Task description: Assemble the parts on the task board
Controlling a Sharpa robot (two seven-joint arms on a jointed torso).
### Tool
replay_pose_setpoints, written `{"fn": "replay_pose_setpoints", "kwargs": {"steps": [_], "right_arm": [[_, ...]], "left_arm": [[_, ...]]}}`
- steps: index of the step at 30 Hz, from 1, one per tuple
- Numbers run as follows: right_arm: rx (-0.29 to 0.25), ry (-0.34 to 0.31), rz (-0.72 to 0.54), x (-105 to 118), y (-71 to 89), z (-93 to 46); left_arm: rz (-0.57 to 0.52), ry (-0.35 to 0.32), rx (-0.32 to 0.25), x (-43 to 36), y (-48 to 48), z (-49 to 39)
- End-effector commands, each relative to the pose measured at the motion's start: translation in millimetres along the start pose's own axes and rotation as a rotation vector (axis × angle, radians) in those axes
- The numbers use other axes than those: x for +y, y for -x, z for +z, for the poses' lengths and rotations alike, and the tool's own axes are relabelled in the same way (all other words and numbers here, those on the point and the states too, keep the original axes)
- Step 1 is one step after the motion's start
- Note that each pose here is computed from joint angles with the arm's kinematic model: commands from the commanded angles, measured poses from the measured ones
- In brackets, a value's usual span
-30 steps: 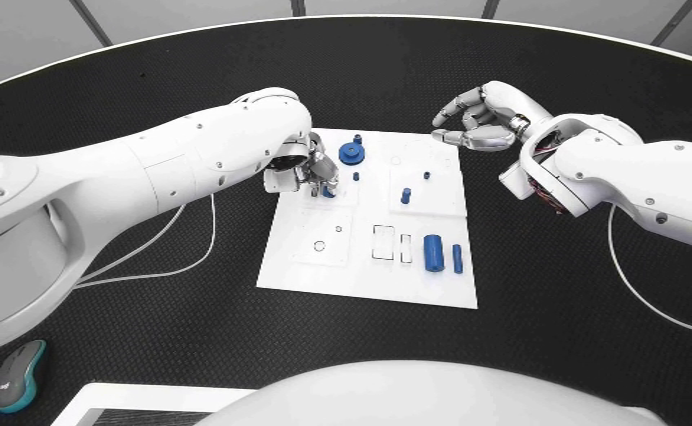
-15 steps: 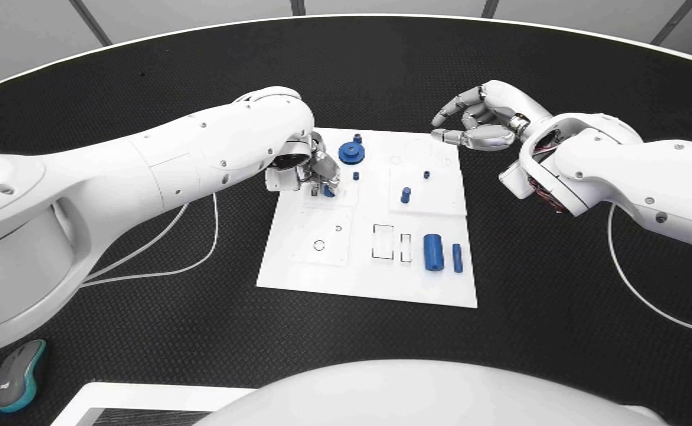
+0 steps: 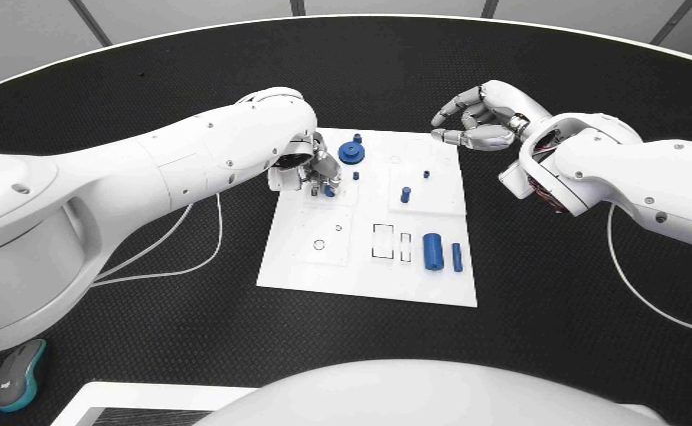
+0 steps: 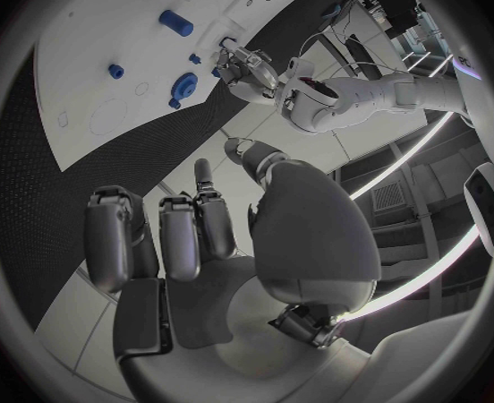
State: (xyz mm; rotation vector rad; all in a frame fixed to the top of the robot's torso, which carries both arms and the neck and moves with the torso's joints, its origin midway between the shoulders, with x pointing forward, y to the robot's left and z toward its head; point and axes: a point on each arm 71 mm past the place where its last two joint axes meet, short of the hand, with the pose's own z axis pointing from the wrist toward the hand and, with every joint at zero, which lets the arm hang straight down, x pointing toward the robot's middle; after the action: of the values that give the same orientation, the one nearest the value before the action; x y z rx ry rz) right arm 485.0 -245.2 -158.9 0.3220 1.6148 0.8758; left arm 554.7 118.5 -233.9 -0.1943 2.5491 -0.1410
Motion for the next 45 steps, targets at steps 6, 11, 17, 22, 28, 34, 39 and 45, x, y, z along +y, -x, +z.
{"fn": "replay_pose_setpoints", "kwargs": {"steps": [6,11,17,22,28,34,39,45], "right_arm": [[0.000,0.000,0.000,0.0,0.0,0.0],[0.000,-0.001,0.000,-0.2,0.1,-0.1],[0.001,-0.002,0.000,-0.4,0.2,-0.1],[0.002,-0.002,0.000,-0.5,0.1,0.0],[0.003,-0.003,-0.001,-0.7,0.1,0.1],[0.005,-0.003,-0.001,-0.7,0.0,0.3],[0.005,-0.003,-0.001,-0.7,-0.1,0.3],[0.006,-0.003,-0.001,-0.7,-0.2,0.4]], "left_arm": [[-0.006,0.025,-0.006,2.6,1.8,1.8],[-0.012,0.027,-0.012,3.6,2.7,2.2],[-0.019,0.023,-0.012,3.7,2.7,2.2],[-0.026,0.017,0.000,3.6,1.8,2.2],[-0.038,0.011,0.011,4.2,1.2,2.2],[-0.059,0.007,0.002,4.7,2.0,2.2],[-0.073,0.007,-0.012,5.1,3.1,2.2],[-0.080,0.008,-0.027,4.8,4.1,2.2]]}}
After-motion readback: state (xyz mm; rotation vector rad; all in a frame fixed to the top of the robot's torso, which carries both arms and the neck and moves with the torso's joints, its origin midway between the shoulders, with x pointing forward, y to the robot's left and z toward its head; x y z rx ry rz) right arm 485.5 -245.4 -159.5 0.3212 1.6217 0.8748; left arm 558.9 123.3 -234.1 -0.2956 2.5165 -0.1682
